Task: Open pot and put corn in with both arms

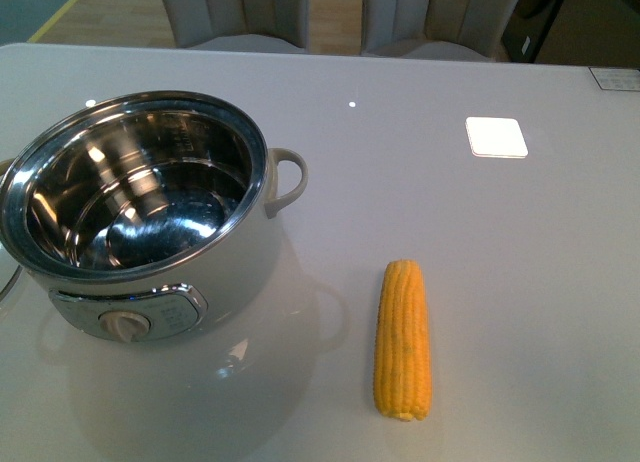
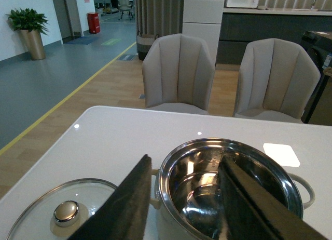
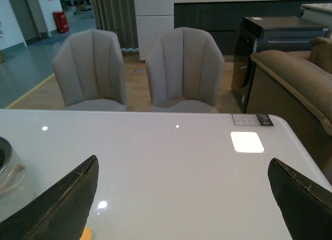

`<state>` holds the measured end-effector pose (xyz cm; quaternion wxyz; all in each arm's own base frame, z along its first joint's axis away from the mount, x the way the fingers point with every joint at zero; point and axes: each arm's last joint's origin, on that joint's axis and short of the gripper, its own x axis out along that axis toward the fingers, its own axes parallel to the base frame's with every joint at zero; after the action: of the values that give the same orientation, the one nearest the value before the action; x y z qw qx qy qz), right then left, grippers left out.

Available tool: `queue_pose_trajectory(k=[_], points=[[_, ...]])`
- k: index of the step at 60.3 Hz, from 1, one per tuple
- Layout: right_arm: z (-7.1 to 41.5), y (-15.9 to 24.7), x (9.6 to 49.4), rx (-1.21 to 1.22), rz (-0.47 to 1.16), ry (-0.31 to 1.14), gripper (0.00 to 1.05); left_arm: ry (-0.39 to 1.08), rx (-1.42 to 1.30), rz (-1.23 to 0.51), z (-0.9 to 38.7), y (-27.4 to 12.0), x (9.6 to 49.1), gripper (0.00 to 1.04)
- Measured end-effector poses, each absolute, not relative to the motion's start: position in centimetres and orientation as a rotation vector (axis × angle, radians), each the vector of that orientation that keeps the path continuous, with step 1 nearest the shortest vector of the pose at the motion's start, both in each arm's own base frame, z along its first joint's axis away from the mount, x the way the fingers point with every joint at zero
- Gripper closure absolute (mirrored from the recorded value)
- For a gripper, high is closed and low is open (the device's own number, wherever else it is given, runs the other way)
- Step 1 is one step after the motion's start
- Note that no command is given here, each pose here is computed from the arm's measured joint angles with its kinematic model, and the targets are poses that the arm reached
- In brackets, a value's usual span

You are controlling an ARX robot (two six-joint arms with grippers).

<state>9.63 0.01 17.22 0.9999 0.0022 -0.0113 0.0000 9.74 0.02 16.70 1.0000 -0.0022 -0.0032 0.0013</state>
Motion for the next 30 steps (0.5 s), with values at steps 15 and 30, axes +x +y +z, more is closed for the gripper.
queue_pose_trajectory(k=[15, 30], points=[[17.2, 0.0, 9.6, 0.004, 0.0, -0.023, 0.09, -0.006, -0.004, 0.003, 16.7, 0.0, 9.7, 0.06], [16.0, 0.5, 10.5, 0.292, -0.264, 0.702, 0.09, -0.007, -0.004, 0.003, 16.7, 0.0, 9.7, 0.07]])
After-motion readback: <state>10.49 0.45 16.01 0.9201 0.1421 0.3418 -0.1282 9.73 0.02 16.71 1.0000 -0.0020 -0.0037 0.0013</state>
